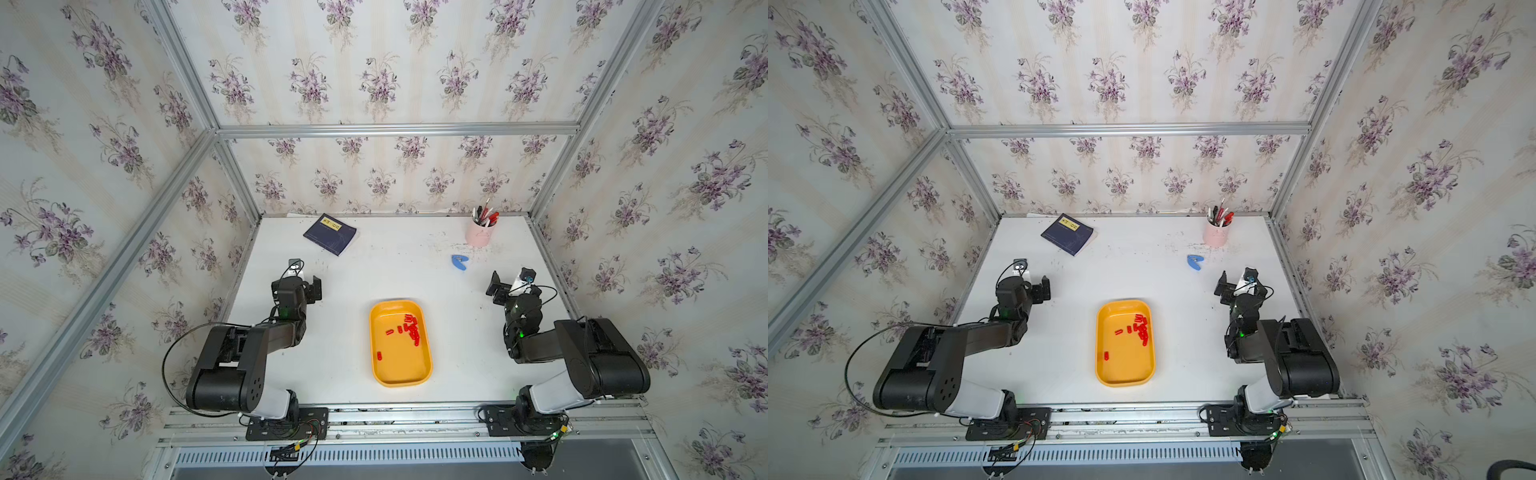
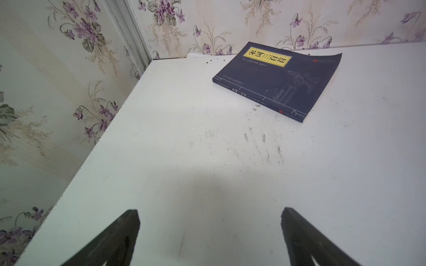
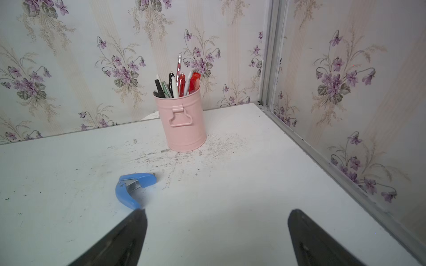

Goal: Take the screw protection sleeves out of the storage box
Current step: Pick up the screw protection sleeve from the storage box.

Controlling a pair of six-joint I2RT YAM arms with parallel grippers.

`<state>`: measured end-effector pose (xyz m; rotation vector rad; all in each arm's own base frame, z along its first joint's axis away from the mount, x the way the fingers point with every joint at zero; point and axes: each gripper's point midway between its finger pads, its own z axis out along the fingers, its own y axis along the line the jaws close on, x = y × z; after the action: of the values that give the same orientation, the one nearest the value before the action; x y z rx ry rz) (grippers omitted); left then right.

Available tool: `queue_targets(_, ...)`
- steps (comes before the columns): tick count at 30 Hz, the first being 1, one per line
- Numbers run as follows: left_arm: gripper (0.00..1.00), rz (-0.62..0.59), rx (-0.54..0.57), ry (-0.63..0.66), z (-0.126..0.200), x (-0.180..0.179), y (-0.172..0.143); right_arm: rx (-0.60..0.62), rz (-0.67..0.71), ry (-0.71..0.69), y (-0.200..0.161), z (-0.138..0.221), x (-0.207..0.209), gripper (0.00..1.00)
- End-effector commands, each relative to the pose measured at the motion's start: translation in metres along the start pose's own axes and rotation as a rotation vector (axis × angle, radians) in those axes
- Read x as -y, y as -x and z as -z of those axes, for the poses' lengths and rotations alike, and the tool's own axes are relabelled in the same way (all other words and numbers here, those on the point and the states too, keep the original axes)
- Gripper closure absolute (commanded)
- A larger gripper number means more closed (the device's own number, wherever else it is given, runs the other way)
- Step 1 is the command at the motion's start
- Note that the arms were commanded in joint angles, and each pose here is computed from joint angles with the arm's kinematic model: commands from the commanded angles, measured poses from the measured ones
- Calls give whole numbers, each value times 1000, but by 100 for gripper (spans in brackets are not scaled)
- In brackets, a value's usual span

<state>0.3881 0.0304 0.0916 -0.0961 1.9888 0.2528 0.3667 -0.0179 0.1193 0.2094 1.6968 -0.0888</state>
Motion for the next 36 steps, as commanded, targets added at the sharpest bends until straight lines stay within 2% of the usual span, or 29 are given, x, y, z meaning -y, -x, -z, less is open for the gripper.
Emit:
queue_targets(1,0,6,10,10,-1,-2,4,25,-9,3,6,0,-1,0)
queue_targets(17,0,4,11,10,-1,-2,4,24,-8,2,7,0,-1,0)
queue_targets(19,0,-3,36,-1,0,0,15,41,-6,-1,12,1,0,0)
queue_targets(21,0,-50,-24,-12,6,4,43,-44,-3,-36,25,-6,0,1)
queue_targets(23,0,9,-111,5,23,-3,80,-128,-79,-61,65,-17,-5,4)
queue_targets(24,0,53,-138,-30,34,1,101,-173,-95,33,85,-18,-25,9)
queue_targets(26,0,144,-239,-89,59,13,122,-281,-99,180,116,-9,-72,11)
queue_targets(28,0,243,-377,-186,86,36,121,-396,-83,267,131,12,-119,11)
queue_targets(30,0,285,-501,-260,113,62,108,-522,-66,378,134,45,-174,12)
queue_targets(33,0,216,-633,-260,150,86,83,-741,1,490,98,104,-242,20)
queue_targets(35,0,169,-681,-261,170,97,66,-895,1,558,65,140,-269,28)
queue_targets(36,0,196,-719,-266,176,100,53,-953,9,571,49,154,-275,33)
